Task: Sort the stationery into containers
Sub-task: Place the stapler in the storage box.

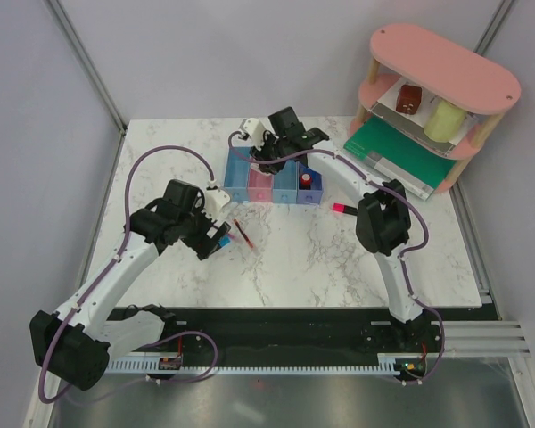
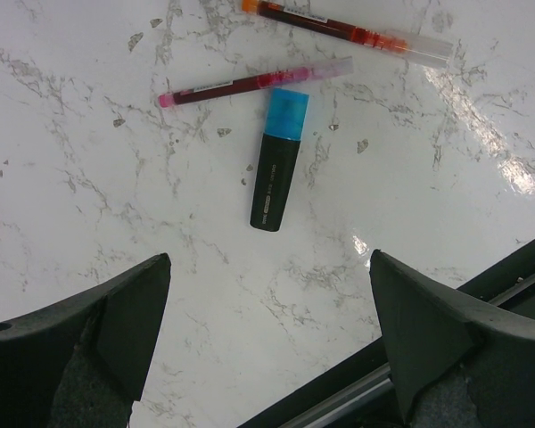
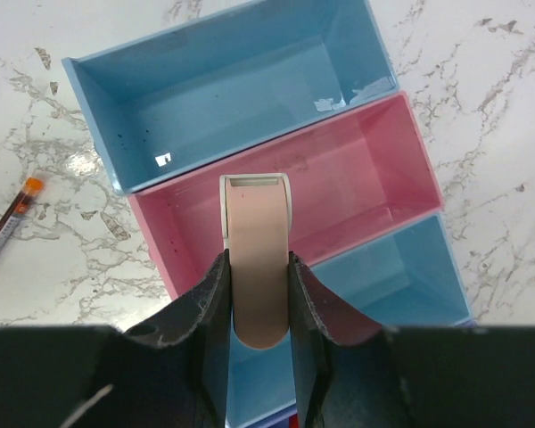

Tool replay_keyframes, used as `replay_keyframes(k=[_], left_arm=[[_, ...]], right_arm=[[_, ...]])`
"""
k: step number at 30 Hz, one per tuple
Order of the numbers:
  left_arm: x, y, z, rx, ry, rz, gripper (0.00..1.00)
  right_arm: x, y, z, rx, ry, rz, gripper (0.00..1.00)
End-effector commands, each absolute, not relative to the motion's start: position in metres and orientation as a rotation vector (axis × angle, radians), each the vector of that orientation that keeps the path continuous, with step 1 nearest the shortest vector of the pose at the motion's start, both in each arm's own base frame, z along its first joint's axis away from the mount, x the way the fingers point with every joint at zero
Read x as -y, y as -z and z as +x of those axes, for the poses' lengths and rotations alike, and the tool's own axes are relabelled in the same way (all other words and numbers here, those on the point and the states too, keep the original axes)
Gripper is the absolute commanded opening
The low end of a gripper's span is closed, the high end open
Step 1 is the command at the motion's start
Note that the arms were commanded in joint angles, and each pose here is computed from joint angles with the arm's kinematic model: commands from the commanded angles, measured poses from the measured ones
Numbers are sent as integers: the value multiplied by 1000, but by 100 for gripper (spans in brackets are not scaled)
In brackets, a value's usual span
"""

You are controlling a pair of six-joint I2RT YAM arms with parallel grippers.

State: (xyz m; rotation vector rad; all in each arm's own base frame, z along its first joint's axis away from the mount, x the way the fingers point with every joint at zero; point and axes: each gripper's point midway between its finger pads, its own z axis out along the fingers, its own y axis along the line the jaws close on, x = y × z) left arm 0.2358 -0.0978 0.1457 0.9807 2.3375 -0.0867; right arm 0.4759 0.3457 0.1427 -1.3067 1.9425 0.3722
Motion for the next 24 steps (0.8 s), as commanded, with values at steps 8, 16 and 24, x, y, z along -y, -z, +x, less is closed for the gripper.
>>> replay_keyframes(k=[8, 16, 24], left_arm=[[102, -162, 242, -2280, 98, 1009, 100], [103, -165, 240, -2265, 109, 1008, 100], [101, -166, 238, -2256, 108, 1011, 100]], right_arm=[[-362, -126, 482, -1913, -349, -1318, 16], [-359, -105, 488, -1937, -294, -1336, 16], [-362, -90, 496, -1943, -264, -1335, 17]])
